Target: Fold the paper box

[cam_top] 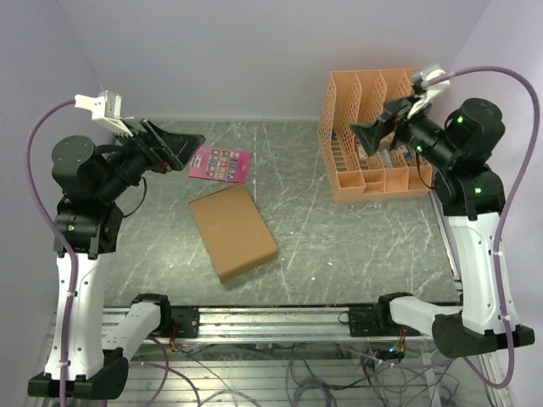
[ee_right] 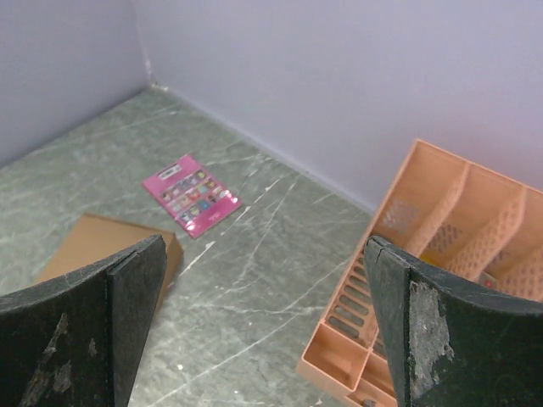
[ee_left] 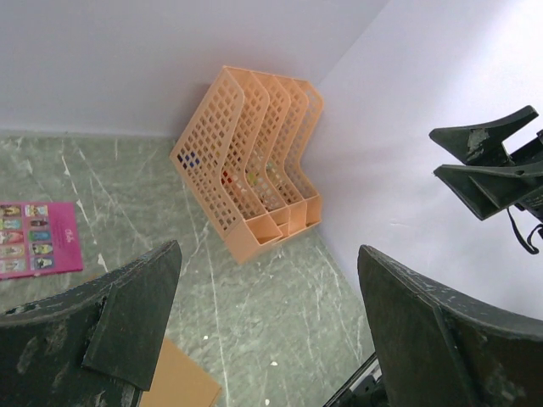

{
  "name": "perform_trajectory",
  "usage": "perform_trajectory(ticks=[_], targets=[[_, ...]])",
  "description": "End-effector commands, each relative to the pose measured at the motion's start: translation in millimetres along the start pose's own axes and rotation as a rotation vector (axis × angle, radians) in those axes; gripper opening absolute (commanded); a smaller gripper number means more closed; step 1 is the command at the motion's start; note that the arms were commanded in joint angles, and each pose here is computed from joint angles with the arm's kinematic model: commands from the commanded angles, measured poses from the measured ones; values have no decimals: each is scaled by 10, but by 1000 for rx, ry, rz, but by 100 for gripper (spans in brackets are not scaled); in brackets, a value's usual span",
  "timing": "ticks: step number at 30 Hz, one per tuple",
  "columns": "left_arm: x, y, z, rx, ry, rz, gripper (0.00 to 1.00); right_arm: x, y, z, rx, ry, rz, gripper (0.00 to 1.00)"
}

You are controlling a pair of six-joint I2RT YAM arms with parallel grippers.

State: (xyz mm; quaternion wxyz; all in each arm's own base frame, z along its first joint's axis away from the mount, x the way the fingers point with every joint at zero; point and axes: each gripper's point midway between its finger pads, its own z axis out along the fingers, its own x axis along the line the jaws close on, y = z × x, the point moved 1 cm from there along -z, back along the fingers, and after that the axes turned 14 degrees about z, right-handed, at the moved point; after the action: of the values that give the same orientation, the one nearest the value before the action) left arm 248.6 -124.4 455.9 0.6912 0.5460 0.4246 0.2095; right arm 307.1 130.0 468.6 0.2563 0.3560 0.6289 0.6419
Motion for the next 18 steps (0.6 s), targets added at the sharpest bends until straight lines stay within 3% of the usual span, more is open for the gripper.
perform_trajectory(ticks=[1, 8, 18], targets=[[-104, 130, 9, -12, -46, 2, 95, -170, 152, -157, -51, -130, 133, 100], [-116, 181, 63, -31, -69, 0, 95, -326, 281, -306, -114, -265, 214, 100], [-52, 99, 116, -2, -66, 7, 95, -375, 178, -324, -82, -237, 190, 100]])
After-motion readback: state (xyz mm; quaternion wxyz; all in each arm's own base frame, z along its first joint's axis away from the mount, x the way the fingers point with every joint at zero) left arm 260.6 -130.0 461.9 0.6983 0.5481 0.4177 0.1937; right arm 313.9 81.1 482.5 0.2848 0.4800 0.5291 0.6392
